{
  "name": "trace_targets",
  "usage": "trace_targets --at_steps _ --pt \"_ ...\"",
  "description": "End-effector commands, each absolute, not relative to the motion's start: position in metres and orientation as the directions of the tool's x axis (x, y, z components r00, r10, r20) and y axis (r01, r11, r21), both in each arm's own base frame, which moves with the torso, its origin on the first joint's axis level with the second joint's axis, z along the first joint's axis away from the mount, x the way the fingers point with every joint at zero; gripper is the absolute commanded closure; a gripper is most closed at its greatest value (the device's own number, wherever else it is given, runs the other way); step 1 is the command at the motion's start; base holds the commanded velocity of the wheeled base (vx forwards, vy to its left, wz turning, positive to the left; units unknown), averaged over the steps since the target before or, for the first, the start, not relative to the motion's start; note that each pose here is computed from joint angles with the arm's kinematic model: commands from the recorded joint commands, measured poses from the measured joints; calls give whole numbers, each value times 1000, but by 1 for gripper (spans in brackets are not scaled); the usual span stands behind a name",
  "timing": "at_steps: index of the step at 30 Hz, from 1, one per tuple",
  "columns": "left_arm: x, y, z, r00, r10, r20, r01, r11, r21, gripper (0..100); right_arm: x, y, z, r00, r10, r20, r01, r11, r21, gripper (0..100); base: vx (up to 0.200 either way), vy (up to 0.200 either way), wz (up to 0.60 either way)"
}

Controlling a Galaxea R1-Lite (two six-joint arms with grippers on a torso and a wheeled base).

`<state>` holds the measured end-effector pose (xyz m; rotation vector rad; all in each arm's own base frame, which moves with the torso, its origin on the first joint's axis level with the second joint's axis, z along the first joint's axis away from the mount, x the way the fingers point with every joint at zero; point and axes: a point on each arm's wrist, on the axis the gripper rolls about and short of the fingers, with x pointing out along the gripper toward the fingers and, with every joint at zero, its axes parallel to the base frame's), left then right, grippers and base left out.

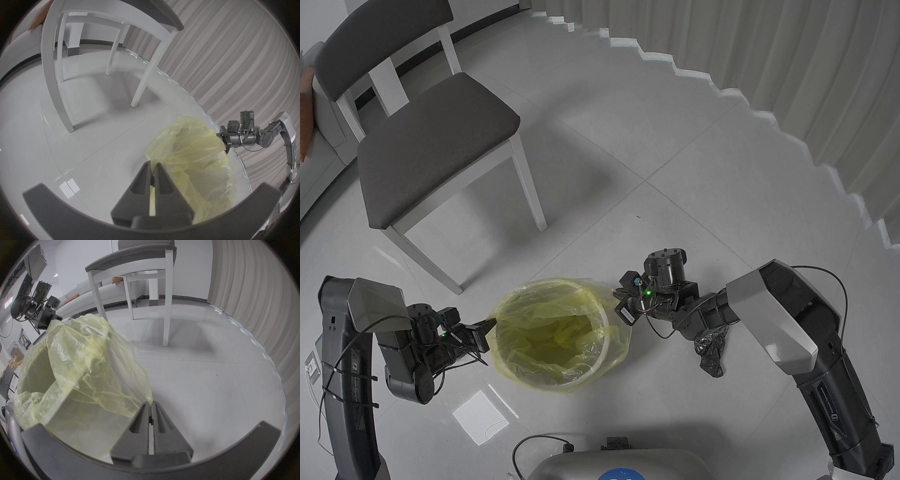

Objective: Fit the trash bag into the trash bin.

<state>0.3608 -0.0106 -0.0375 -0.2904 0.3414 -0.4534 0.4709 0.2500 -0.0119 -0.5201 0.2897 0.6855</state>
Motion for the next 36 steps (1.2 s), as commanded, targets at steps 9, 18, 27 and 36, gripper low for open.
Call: trace_targets --at_steps 9,18,27,36 --pt "380 -15 -18 865 -478 -151 399 839 -368 100 487 238 9 782 511 -357 -621 694 -365 100 0 0 0" --pt "393 -18 -31 876 -462 -141 379 838 -392 100 489 237 6 785 508 -353 -615 705 -353 100 0 0 0" --pt "391 -15 -46 878 -444 -179 348 849 -397 100 488 239 -18 771 505 -388 -629 700 -339 100 0 0 0" --pt "387 -12 -58 874 -437 -214 332 856 -395 100 485 241 -44 751 501 -431 -647 689 -327 100 0 0 0"
